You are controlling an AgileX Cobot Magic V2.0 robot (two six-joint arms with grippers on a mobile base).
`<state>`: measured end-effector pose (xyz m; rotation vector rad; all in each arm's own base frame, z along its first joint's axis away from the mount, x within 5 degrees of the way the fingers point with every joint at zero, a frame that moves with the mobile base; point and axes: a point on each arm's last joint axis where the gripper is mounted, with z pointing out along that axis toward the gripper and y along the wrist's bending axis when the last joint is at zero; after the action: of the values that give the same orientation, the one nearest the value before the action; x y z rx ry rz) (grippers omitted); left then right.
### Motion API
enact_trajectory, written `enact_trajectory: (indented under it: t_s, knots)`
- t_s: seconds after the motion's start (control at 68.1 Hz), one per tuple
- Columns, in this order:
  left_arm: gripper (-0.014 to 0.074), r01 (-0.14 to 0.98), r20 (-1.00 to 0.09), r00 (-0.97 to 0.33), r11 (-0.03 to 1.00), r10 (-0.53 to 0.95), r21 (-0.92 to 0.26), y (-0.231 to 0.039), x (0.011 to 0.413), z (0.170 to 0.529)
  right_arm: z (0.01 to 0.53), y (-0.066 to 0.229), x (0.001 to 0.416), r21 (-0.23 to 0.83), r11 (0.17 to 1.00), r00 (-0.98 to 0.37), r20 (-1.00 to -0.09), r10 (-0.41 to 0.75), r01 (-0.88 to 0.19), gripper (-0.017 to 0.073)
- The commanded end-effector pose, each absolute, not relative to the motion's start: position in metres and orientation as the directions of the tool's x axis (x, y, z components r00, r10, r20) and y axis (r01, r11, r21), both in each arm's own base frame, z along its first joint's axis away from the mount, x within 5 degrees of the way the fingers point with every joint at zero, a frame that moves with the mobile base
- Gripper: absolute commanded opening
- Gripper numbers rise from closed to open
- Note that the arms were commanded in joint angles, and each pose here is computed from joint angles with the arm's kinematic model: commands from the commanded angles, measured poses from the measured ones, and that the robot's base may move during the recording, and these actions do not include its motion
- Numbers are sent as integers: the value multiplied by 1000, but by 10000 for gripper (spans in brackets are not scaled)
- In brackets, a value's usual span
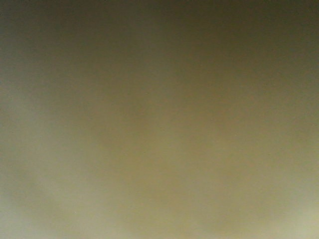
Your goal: Grab box from left shelf to table start
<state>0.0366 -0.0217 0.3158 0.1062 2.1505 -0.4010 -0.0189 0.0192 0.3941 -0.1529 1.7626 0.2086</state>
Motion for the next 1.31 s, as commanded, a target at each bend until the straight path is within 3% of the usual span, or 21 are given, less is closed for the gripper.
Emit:
enact_trajectory:
  t_s: [0.0,1.292]
  knots:
    - [-94,202,-867,-497,969,-26,-145,-15,43,323,419,16,-18,34,982,-12,-999,33,-184,57]
    - [-100,202,-864,-503,968,-26,-147,-15,43,321,419,16,-18,34,982,-12,-999,33,-184,57]
